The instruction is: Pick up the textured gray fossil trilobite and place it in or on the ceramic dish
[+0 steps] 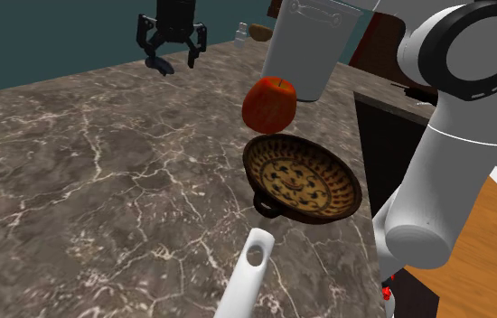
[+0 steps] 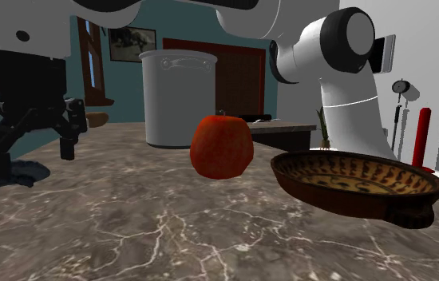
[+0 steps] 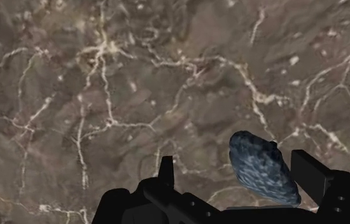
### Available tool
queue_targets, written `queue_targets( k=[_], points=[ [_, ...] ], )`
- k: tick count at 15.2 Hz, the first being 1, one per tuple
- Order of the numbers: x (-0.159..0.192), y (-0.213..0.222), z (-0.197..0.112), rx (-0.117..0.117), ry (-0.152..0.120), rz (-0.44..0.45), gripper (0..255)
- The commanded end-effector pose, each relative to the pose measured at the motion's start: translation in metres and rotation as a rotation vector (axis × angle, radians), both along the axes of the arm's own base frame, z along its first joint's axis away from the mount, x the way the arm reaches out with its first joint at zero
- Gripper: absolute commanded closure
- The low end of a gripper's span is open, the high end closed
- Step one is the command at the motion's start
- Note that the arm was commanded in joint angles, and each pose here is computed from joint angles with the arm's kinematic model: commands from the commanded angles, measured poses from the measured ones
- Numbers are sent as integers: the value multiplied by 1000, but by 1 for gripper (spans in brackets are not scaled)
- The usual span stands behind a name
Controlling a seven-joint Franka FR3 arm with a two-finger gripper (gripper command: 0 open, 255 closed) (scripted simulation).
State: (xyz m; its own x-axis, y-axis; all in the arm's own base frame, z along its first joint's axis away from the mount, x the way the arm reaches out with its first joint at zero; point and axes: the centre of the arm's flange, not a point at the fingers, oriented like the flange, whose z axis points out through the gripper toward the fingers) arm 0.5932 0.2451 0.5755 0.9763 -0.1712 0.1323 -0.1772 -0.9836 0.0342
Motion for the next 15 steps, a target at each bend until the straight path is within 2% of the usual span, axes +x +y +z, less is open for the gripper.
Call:
queue_targets(
  k=[1,3,4,13,15],
  points=[
    [0,0,0,0,0,0,0],
    [0,0,0,0,0,0,0],
    [0,0,0,0,0,0,255],
    [0,0,0,0,0,0,255],
    [0,0,10,0,0,0,255]
  ],
)
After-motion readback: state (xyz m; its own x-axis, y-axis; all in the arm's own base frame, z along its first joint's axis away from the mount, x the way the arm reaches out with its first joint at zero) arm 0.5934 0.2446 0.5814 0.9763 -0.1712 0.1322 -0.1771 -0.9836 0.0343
